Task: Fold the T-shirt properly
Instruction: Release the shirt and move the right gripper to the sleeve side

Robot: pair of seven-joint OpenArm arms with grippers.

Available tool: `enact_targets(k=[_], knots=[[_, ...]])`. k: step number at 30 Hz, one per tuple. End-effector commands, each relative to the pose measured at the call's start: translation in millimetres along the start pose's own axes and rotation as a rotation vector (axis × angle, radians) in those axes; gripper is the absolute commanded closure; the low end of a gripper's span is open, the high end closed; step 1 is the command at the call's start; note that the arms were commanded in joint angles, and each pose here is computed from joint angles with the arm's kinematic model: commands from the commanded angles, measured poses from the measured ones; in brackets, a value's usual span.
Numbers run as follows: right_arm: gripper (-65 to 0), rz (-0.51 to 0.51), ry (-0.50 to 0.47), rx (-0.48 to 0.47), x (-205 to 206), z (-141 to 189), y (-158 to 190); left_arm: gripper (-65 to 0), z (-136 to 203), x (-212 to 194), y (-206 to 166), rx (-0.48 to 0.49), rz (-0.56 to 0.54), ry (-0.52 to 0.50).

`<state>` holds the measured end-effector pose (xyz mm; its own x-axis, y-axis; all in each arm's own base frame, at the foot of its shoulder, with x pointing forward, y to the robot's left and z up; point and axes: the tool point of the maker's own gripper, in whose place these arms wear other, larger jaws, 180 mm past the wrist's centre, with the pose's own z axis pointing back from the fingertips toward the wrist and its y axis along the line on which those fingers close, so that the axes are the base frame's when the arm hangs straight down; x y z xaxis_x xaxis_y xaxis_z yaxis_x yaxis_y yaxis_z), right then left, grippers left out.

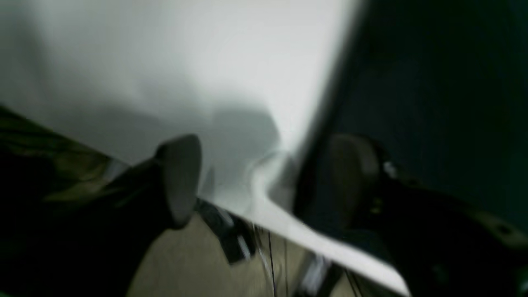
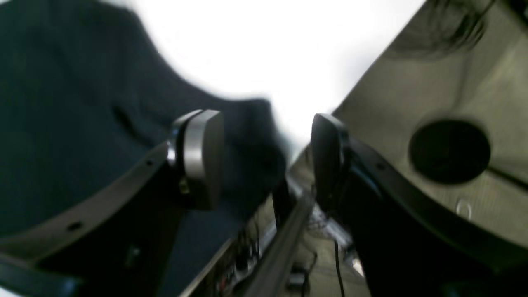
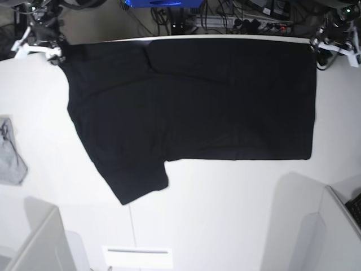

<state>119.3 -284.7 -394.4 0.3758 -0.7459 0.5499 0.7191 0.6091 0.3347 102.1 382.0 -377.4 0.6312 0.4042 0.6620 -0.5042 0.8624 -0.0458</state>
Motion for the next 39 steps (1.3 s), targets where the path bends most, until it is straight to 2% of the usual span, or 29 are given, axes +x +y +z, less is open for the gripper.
enact_targets(k=[1,7,9,17,25,33,39], knots=[[-32.1,0.013,-0.044,0.018,16,2,7,-48.7,5,16,5,0.01,-0.008,-0.051],[-32.3,0.034,-0.117,0.076,50,-8,31,-48.7,9,58,12,0.038,-0.007,-0.162],[-32.4,0.039,-0.132,0.119,57,-13,49,-48.7,9,69,9,0.032,-0.017,-0.186],[-32.3,0.161,-0.095,0.274,68,-49,121,-48.7,4,126,-6,-0.004,-0.028,-0.315],[-32.7,0.236,-0.049,0.357,77,-87,180,-48.7,-11,140,-49,-0.11,-0.143,-0.299],[-33.0,0.303,-0.01,0.392,96,-123,239,-48.7,-13,146,-57,-0.125,-0.137,-0.314],[-41.7,0.315,0.037,0.383,104,-147,270,-48.7,-13,147,-56,-0.122,-0.136,-0.316]])
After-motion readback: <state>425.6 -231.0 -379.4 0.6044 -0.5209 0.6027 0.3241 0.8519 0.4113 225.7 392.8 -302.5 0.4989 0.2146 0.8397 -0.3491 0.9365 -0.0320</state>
